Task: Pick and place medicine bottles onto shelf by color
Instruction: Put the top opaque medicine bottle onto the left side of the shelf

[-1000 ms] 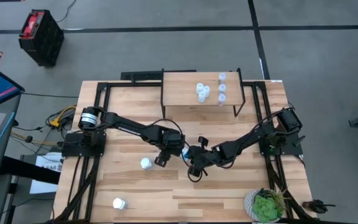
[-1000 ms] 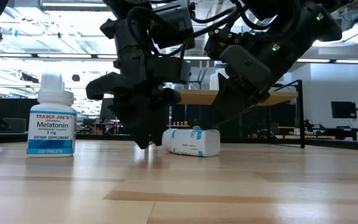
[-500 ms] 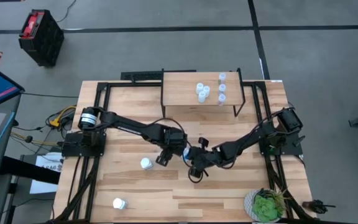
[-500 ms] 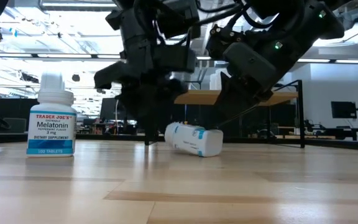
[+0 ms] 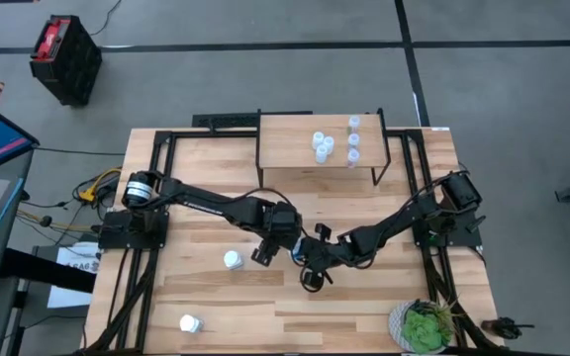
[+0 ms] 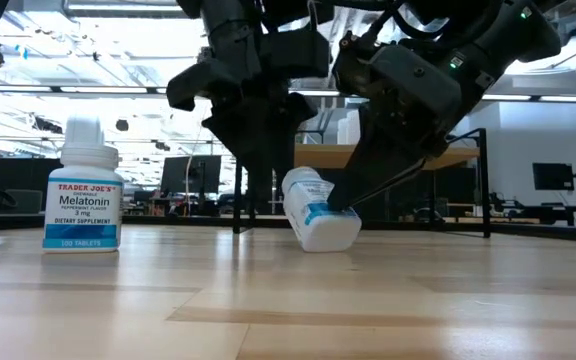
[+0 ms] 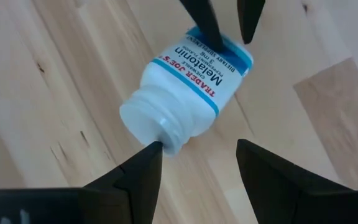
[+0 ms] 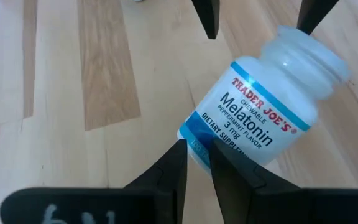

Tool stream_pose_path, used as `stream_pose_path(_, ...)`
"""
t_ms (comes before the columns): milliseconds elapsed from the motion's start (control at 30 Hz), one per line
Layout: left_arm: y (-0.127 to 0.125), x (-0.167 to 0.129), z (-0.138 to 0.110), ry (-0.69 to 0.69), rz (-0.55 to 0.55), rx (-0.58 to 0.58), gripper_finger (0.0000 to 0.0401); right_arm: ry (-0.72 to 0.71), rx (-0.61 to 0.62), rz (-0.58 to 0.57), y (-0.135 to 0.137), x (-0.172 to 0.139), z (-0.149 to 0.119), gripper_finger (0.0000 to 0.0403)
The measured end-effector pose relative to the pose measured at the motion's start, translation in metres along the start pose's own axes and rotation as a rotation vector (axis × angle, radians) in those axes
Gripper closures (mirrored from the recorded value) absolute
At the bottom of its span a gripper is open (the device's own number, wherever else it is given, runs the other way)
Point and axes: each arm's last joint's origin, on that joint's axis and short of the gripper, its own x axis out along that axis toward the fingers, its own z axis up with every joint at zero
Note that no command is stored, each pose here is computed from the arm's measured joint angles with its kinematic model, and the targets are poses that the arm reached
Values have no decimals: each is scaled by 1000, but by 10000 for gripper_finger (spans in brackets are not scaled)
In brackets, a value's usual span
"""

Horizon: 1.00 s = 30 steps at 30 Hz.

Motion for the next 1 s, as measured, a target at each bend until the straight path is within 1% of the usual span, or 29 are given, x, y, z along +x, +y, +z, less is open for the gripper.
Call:
stream_pose_path(233, -5, -9, 8, -2, 10, 11, 207, 8, -4, -5, -1, 1, -1, 302)
stream_pose_path(367, -10, -12, 12, -10, 7, -5, 207, 14, -6, -6, -1, 1, -2, 302)
stream_pose_path(567, -18, -14, 17, -27, 0, 13, 207, 28, -6, -16, -3, 2, -3, 302)
stream_pose_path(1000, -16, -17, 24, -59, 36, 29, 207, 27, 6, -16, -3, 1, -3, 302)
